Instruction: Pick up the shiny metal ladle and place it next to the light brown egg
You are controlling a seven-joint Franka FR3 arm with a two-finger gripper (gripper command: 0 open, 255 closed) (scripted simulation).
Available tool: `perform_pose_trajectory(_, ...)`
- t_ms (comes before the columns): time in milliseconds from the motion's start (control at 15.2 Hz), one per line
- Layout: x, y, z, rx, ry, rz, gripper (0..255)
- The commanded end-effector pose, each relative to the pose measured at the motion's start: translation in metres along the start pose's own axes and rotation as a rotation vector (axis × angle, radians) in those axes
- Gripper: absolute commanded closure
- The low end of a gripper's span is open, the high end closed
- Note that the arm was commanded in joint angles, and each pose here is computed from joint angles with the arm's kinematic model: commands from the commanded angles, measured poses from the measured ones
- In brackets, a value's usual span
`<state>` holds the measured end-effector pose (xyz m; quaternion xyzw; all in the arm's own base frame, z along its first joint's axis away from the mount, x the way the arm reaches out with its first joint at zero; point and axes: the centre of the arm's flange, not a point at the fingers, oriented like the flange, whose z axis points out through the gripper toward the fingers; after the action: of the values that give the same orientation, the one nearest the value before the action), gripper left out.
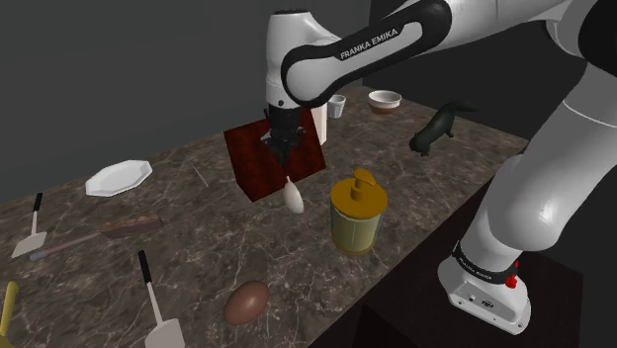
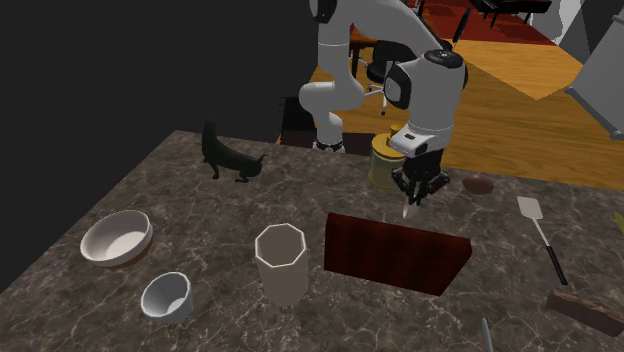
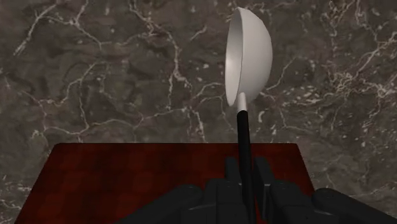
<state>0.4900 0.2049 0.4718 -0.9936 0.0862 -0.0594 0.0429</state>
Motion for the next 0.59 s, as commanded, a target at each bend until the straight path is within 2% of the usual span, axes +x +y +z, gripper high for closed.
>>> perform_pose_trajectory(0,0.001,-0.028,0.002,0.001,0.000,0.002,255)
perform_pose_trajectory(528,0.001,-0.133,0.012,0.001,0.000,0.002,255)
